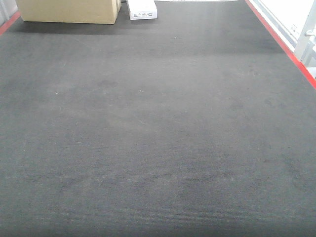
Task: Move and align brake pads A on conveyor
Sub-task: 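Turn past the striped cones and approach the black conveyor belt, then lower the left gripper's brake pad onto the belt and open it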
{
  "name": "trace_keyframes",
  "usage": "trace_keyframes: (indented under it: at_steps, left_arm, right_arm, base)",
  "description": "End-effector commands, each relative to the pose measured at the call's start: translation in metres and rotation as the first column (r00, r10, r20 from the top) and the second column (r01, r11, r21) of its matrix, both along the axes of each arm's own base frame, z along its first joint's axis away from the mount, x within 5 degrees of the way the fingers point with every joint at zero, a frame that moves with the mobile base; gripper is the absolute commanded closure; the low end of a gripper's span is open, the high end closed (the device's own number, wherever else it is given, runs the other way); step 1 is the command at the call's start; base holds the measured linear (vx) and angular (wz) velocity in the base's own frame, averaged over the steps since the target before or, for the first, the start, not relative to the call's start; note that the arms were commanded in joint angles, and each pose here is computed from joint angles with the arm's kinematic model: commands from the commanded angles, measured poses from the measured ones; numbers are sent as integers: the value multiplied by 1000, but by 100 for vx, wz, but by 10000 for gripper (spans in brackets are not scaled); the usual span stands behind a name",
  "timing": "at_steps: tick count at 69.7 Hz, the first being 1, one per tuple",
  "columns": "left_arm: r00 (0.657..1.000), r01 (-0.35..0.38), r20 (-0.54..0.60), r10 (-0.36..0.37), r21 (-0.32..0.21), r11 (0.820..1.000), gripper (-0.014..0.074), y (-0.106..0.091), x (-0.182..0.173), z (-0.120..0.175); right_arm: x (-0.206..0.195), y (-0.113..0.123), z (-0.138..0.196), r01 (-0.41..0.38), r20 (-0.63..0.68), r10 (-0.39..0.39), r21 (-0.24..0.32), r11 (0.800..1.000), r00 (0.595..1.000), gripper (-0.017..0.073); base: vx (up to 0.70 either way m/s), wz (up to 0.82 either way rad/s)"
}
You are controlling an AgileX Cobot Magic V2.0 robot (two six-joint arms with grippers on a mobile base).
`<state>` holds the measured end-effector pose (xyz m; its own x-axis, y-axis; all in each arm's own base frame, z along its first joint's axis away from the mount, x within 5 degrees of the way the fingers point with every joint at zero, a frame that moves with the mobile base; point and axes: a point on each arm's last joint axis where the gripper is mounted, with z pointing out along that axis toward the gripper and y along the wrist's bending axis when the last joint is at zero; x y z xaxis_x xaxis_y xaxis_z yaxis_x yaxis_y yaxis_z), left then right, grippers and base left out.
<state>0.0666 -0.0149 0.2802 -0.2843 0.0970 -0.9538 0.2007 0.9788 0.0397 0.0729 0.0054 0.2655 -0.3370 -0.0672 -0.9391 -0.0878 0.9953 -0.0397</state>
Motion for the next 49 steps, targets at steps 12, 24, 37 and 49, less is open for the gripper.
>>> trace_keyframes:
  at_steps: [12, 24, 37, 49]
  left_arm:
    - [994, -15, 112, 19, -41, 999, 479, 1, 2, 18]
    - [994, -15, 112, 19, -41, 999, 479, 1, 2, 18]
    - [988, -22, 150, 29, -50, 998, 479, 1, 3, 22]
    - [992, -28, 125, 32, -27, 999, 479, 1, 19, 26]
  right_arm:
    - [3, 0, 18, -1, 120, 2, -6, 1000, 993, 538]
    - [3, 0, 18, -1, 120, 2, -6, 1000, 993, 538]
    - [3, 0, 18, -1, 120, 2, -6, 1000, 993, 538]
    - [3, 0, 18, -1, 120, 2, -6, 1000, 993, 538]
  base:
    - [0, 0]
    - [0, 0]
    - [0, 0]
    - [0, 0]
